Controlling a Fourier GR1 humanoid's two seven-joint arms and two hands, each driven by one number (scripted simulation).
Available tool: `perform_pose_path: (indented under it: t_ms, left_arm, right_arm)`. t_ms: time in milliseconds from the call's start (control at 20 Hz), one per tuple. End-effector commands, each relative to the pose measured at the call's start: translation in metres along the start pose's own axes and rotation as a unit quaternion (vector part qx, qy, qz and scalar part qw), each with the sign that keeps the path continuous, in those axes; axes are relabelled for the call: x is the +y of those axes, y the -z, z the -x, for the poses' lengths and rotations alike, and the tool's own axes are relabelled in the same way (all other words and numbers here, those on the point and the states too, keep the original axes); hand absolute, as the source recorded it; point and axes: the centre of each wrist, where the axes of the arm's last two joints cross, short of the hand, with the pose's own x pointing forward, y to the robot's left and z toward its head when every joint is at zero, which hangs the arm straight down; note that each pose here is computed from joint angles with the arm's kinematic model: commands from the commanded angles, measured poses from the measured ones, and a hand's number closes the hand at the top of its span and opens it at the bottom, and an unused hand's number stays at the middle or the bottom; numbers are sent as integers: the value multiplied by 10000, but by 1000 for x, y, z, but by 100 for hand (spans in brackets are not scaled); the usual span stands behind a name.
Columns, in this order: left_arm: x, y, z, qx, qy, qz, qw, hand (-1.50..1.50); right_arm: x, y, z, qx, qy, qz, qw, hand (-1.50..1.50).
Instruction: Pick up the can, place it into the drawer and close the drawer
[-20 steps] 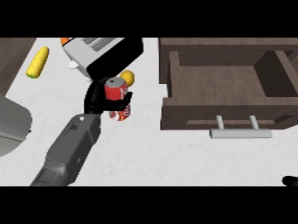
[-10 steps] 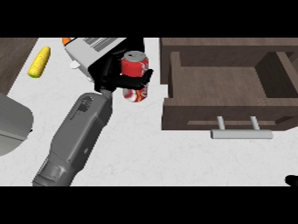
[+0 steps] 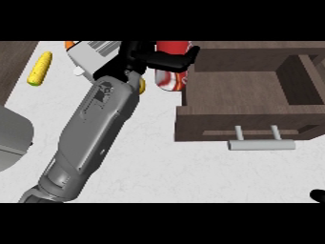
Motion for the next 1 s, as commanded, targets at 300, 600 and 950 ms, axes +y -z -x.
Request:
perform_pose_path:
  t_ms: [300, 600, 950]
  left_arm:
    - [-54, 33, -72, 95, 301, 148, 9994, 150]
    - [-69, 48, -92, 249, 474, 82, 9985, 150]
    - [-83, 55, -97, 321, 700, 0, 9970, 150]
  right_arm:
    - [10, 0, 0, -95, 19, -6, 10000, -150]
    - [2, -1, -2, -129, 125, -139, 9997, -150]
    - [9, 12, -13, -171, 103, -144, 9997, -150]
